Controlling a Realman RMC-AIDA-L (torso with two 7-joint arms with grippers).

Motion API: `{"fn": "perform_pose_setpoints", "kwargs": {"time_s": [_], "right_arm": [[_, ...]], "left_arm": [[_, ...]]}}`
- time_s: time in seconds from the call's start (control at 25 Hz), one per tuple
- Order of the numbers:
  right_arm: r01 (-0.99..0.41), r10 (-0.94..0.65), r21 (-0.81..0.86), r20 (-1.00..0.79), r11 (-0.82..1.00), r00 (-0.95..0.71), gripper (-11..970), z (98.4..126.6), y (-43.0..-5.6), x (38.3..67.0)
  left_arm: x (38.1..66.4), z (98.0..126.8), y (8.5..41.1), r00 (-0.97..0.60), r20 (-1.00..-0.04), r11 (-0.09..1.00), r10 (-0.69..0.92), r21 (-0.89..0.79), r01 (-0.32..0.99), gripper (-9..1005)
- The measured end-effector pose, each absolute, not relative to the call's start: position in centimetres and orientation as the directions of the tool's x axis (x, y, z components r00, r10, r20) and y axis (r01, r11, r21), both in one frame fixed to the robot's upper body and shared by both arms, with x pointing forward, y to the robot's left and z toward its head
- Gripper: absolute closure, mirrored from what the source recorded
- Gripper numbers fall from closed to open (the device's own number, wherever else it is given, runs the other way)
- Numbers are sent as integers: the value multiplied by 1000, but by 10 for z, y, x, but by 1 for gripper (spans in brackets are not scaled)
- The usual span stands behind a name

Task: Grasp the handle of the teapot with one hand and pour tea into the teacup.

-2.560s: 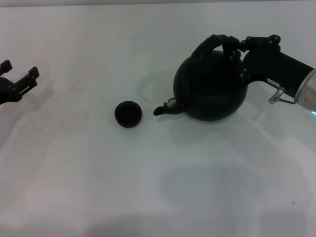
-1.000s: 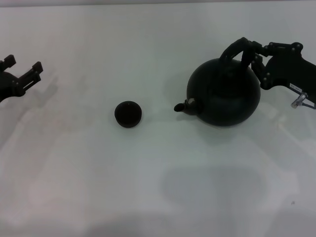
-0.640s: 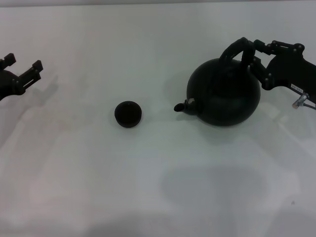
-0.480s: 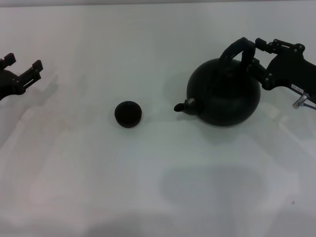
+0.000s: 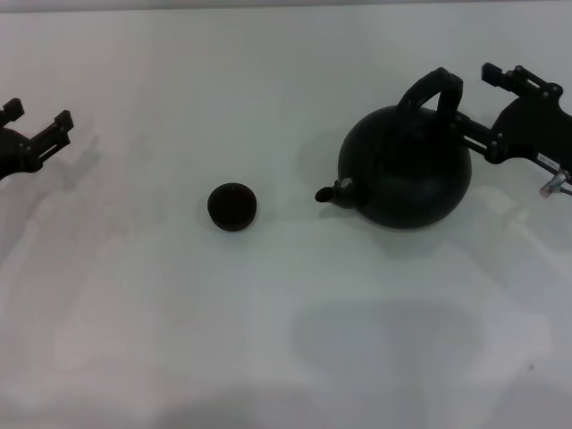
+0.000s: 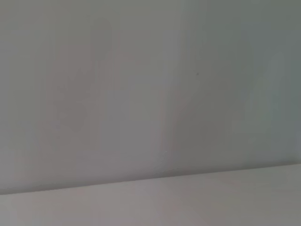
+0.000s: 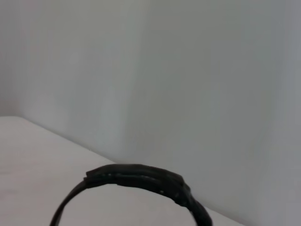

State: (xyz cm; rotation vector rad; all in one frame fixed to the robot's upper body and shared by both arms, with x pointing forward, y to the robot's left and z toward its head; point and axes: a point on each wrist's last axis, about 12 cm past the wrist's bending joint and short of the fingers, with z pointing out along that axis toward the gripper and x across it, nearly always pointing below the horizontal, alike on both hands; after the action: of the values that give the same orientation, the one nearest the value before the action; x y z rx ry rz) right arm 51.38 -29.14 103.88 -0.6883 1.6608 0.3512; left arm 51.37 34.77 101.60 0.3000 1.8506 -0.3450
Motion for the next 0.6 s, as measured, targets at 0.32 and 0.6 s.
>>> {"fn": "perform_pose_setpoints", "kwargs": {"time_s": [0.32,0.6], "right_arm": [[-523,-146,-81,-986,849,-84,193,1038,-328,499],[-295,-85,-47,-989,954,-118,196,1025,-377,478]], "left_arm": [[512,1017,353,-278,-960,934,39,-65,352,202],[508,1022,375,-182,-981,978,62,23,208,202]]}}
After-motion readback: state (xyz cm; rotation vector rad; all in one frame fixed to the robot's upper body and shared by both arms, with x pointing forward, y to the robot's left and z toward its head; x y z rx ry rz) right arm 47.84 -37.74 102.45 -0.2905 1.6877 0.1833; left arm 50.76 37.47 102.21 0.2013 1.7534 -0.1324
